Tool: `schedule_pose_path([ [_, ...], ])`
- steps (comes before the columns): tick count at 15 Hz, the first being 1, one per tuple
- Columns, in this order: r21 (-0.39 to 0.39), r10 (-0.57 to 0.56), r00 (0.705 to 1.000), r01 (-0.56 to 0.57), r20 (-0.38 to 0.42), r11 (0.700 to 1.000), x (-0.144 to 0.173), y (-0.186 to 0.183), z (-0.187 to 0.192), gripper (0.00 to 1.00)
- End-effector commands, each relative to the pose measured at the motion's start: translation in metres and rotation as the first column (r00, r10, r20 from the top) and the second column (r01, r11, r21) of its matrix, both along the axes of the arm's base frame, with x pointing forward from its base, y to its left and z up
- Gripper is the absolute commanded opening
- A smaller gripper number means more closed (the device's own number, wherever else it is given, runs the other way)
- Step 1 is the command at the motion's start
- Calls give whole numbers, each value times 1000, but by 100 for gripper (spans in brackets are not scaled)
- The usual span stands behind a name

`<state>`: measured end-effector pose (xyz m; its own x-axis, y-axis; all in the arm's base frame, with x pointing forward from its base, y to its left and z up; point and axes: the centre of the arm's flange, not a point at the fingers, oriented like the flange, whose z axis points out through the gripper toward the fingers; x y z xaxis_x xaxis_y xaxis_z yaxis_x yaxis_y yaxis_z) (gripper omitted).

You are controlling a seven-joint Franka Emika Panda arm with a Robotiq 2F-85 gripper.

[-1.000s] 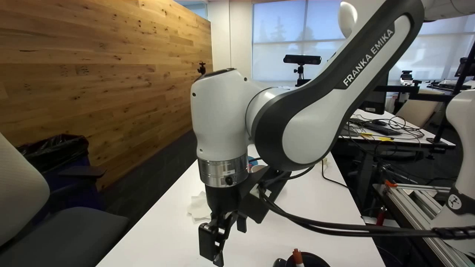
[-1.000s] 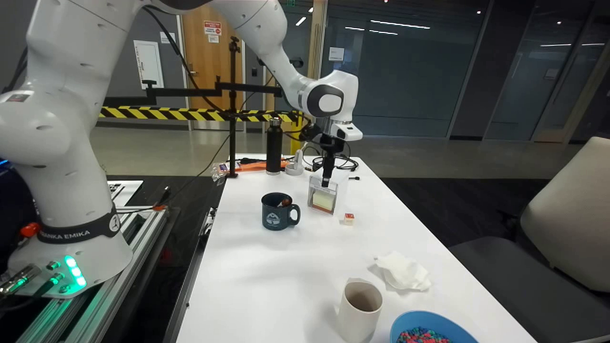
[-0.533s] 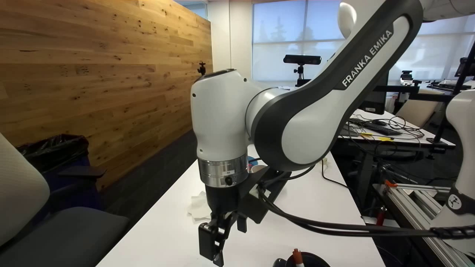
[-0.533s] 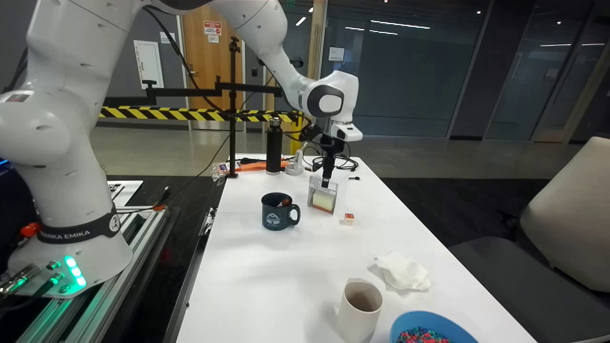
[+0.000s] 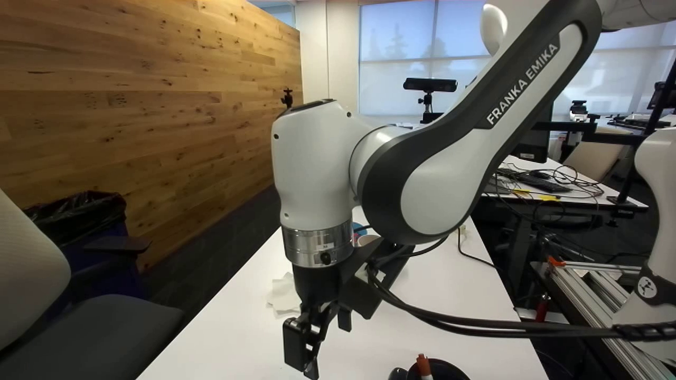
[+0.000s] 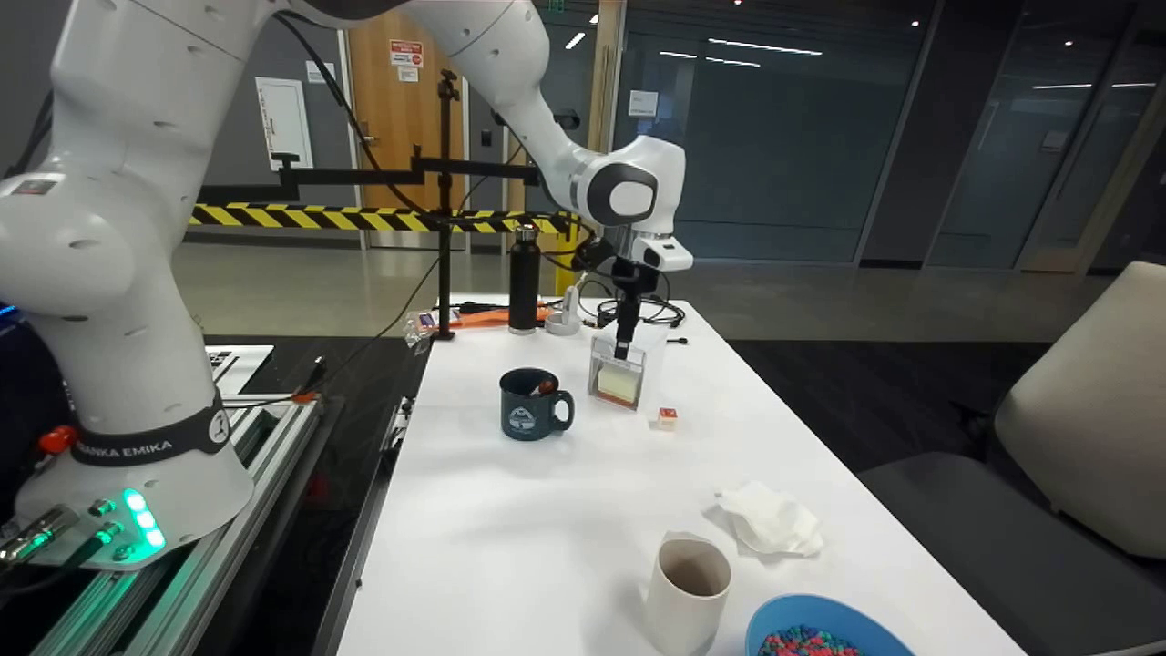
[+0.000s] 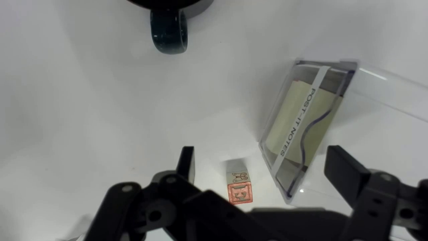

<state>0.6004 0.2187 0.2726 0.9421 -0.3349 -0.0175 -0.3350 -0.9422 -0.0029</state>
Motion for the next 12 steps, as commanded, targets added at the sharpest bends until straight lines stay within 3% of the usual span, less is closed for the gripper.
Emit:
schedule_pose_path([
  [1,-13,-16,1000,16,-1,1000,-5,2,-2,100],
  [12,-19,-23,1000,23,-15,1000,-8,5,-10,100],
])
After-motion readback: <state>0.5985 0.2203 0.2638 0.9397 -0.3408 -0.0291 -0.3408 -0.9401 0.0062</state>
